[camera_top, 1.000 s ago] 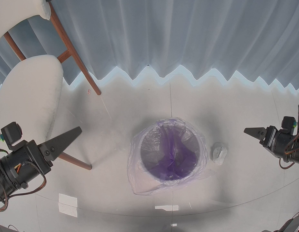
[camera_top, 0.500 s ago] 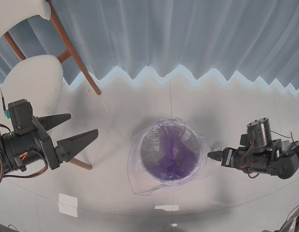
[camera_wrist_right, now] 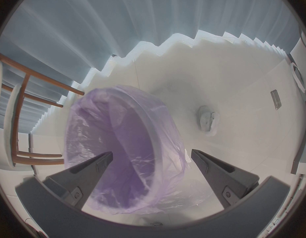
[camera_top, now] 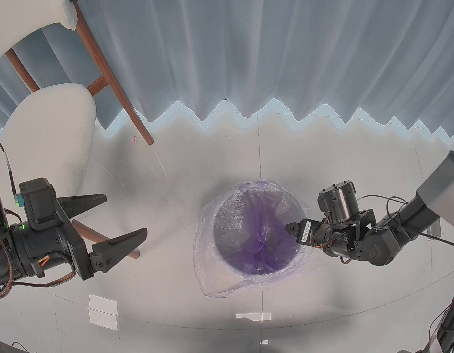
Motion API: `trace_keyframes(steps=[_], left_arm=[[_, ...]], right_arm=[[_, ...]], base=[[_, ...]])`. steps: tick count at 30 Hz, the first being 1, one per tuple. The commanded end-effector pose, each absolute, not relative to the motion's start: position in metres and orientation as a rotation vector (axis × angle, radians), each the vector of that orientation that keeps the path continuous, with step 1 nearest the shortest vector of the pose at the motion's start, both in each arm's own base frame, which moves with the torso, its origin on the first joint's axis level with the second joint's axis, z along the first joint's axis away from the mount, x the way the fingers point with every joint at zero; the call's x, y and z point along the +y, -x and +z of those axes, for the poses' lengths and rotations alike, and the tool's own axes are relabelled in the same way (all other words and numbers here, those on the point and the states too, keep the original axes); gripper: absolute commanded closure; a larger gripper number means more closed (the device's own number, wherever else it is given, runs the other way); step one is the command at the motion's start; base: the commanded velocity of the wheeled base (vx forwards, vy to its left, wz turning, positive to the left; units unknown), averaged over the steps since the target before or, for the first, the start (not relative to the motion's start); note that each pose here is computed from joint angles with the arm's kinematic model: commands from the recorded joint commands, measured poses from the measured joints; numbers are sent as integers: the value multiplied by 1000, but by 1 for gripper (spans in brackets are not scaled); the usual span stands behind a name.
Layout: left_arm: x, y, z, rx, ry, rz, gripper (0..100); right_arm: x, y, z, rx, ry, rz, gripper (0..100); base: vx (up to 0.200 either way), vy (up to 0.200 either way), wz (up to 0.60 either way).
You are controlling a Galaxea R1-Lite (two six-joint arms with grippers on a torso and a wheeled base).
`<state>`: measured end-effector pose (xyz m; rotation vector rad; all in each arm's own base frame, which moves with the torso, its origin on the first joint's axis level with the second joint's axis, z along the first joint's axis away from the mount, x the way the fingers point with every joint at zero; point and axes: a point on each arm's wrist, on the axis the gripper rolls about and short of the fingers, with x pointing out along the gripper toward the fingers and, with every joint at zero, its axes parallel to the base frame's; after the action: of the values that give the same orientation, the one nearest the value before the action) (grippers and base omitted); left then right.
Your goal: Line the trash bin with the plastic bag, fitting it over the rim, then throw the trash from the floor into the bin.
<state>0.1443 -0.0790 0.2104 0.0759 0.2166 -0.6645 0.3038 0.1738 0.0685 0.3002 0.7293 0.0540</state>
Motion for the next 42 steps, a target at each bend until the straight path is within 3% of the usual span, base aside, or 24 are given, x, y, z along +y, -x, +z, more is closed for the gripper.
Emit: trace_keyframes(steps=[1,23,24,31,38,42], left_arm=[[-76,-144,206,231,-79,-651,0],[-76,-144,198,263,-80,-652,0],[-76,-144,198,261,-80,-652,0],[-76,-144,197,273,-64,-655,0],[-74,-138,200,286,21,-671,0],[-72,-133,202,272,36,-693,0]], right_arm=[[175,-311,43,784,-271,22,0],[192,-342,4,797,-296,1,0],[193,-342,2,797,-295,-1,100],[194,-341,9,782,-304,8,100],[182,-327,53,718,-335,51,100],[169,-302,86,704,-328,172,100]], base=[[0,0,0],[0,0,0],[0,0,0],[0,0,0],[0,0,0],[0,0,0]])
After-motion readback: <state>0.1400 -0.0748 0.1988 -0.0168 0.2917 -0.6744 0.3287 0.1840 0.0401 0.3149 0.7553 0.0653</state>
